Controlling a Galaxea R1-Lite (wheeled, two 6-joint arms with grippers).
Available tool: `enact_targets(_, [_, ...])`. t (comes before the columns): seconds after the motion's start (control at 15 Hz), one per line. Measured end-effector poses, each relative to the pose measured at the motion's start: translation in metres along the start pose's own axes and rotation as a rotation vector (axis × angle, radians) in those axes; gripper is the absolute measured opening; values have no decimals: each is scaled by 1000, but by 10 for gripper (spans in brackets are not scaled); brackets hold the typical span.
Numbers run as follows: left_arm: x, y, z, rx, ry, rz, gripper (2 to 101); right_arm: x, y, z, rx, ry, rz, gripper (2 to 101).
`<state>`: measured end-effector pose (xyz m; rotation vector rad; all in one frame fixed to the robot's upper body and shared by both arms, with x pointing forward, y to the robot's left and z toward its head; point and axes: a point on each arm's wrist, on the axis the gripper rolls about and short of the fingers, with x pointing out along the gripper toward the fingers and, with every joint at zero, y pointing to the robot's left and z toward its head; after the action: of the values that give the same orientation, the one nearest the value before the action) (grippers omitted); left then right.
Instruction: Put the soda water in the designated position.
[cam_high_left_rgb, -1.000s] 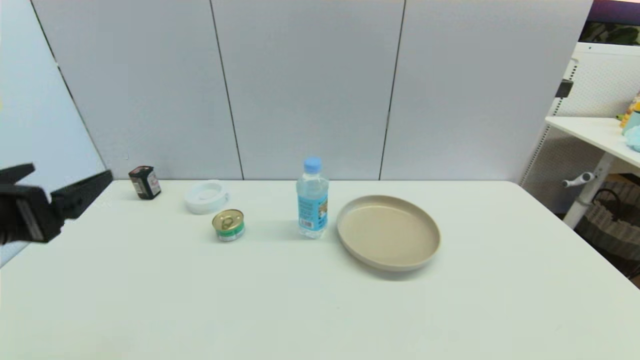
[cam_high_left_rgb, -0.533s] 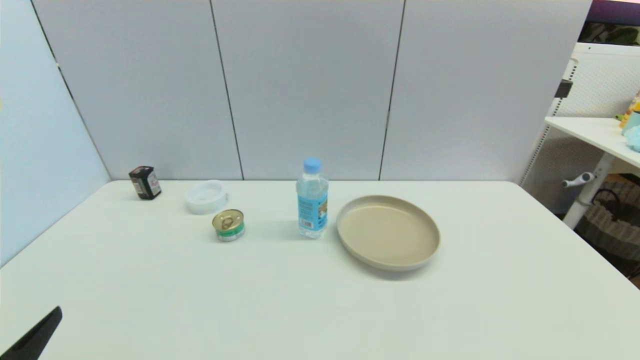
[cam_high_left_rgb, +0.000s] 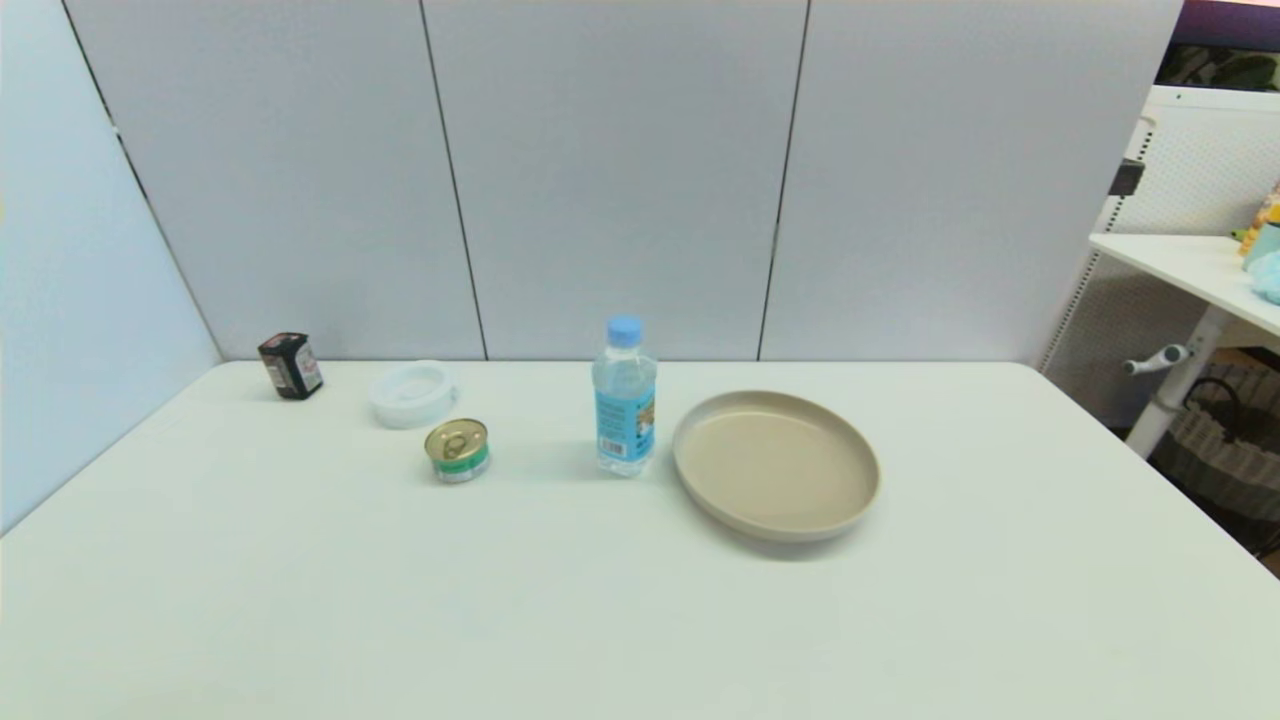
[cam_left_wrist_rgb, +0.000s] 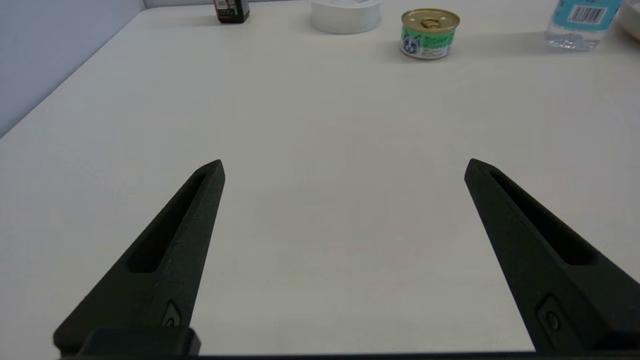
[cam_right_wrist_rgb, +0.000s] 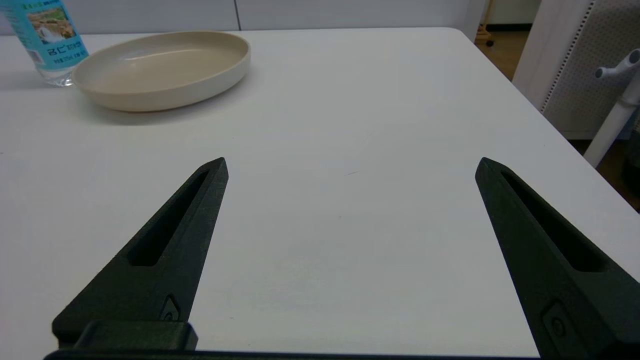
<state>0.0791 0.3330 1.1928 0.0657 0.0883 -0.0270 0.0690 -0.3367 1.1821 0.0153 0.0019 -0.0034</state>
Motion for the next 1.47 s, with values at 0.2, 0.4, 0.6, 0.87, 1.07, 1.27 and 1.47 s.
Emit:
enact_targets(0.2, [-6, -1, -9, -8, -42, 19, 972, 0, 0, 0, 0, 0, 0, 980])
enact_targets(0.4, [-9, -1, -10, -30, -86, 22, 974, 0, 0, 0, 0, 0, 0, 980])
enact_targets(0.6, [-9, -1, -10, 15, -98, 21, 976, 0, 0, 0, 0, 0, 0, 980])
enact_targets(0.87, [-9, -1, -10, 79, -103, 22, 977, 0, 0, 0, 0, 0, 0, 980])
enact_targets(1.07, [-9, -1, -10, 73, -103, 20, 977, 0, 0, 0, 0, 0, 1, 980])
enact_targets(1.27, [-9, -1, -10, 42, -102, 21, 977, 0, 0, 0, 0, 0, 1, 980])
enact_targets(1.47, [-9, -1, -11, -30, -94, 19, 978, 0, 0, 0, 0, 0, 0, 980])
